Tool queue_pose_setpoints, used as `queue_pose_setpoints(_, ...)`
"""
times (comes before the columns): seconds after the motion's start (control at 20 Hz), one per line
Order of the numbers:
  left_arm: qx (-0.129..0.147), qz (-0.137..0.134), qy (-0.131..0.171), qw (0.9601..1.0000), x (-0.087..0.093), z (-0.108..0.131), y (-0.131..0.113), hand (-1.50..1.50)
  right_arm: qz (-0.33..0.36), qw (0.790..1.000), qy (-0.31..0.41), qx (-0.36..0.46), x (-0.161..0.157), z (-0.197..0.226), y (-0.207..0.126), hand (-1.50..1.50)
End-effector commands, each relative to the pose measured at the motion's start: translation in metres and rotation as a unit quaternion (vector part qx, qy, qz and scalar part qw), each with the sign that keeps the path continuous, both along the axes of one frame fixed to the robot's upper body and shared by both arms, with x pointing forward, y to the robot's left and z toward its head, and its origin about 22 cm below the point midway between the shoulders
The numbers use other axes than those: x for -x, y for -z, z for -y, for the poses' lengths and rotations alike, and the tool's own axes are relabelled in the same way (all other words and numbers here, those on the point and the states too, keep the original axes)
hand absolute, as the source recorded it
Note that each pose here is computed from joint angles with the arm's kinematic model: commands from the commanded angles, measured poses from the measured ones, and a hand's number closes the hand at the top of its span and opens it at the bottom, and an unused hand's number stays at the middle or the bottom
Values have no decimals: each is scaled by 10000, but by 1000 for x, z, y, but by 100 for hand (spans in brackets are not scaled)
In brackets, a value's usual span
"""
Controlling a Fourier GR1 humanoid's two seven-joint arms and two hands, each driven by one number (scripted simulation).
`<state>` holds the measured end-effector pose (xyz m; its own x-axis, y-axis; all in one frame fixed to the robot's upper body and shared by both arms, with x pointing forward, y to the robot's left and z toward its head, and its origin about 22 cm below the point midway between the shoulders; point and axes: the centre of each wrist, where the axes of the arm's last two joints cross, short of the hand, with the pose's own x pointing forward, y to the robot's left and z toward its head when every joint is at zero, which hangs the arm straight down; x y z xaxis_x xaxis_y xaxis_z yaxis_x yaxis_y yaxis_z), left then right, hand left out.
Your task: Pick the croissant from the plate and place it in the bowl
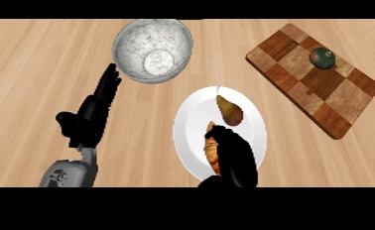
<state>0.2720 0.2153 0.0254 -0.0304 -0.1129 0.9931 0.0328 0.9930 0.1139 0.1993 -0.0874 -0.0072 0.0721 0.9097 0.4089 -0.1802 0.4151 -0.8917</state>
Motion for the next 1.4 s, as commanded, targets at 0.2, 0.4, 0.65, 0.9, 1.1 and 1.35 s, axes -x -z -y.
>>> queue_pose_setpoints(0.2,121,-64,-15,9999,-5,-21,-2,0,-291,9983,-499,114,4,-18,35,150)
queue_pose_setpoints(0.4,59,-35,12,10000,3,-6,4,0,-238,9947,-870,-495,28,-37,22,150)
queue_pose_setpoints(0.65,6,120,507,9986,-7,23,-10,0,-82,9566,-1953,-2162,34,-72,-43,150)
queue_pose_setpoints(0.9,119,61,614,9980,-10,38,-10,0,880,9165,-2416,-3064,18,-89,-85,150)
queue_pose_setpoints(1.1,-20,65,466,9989,-13,24,-10,0,1771,8993,-2514,-3109,9,-107,-95,150)
queue_pose_setpoints(1.35,-42,-63,309,9995,-13,17,-7,0,2234,8960,-2463,-2941,3,-131,-142,150)
